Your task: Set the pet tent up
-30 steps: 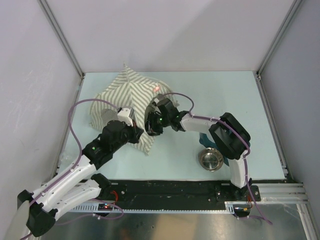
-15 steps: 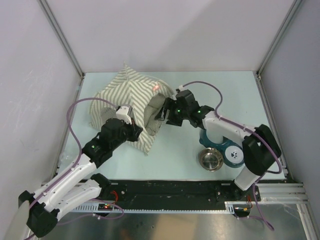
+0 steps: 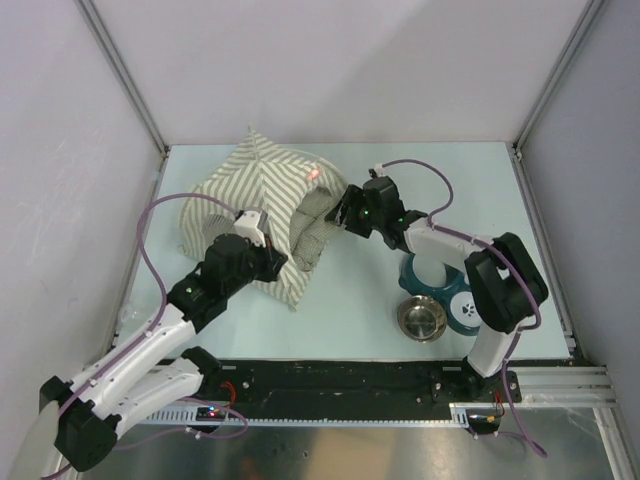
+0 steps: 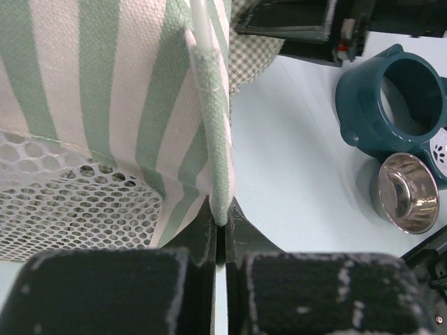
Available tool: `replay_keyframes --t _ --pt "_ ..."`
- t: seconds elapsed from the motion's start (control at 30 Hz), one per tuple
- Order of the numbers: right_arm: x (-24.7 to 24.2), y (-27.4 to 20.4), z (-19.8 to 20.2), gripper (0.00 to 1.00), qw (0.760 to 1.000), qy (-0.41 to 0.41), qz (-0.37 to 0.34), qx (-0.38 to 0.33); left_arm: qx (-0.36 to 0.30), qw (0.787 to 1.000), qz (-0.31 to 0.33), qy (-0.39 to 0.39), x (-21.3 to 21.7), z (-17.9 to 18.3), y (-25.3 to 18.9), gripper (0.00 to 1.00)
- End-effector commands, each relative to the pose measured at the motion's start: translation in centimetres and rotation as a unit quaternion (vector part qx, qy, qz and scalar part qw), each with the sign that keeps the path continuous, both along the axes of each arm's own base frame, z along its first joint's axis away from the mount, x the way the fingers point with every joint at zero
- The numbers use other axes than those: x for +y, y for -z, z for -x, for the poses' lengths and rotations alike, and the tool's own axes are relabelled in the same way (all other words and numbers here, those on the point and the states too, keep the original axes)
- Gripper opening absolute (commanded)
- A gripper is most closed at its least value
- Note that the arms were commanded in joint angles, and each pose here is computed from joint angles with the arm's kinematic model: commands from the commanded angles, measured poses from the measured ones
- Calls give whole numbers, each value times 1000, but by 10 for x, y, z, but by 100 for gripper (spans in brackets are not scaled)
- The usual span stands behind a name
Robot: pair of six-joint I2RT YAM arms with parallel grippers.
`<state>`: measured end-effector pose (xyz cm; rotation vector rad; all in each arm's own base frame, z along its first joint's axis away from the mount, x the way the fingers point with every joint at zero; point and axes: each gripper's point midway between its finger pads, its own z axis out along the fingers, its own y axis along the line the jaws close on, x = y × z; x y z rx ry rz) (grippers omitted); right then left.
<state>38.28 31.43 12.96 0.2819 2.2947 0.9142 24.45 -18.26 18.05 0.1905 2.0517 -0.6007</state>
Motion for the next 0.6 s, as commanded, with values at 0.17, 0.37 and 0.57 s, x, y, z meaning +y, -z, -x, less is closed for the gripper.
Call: replay_keyframes --t 0.17,0.37,0.57 --pt "58 -69 -33 9 977 -75 -130 -151 20 999 4 39 -11 6 2 0" --pt "95 -123 0 0 927 -182 -247 -215 25 998 2 58 -16 9 5 0" --pt "103 -79 -20 0 939 -147 -268 -155 27 997 2 78 -22 11 4 0"
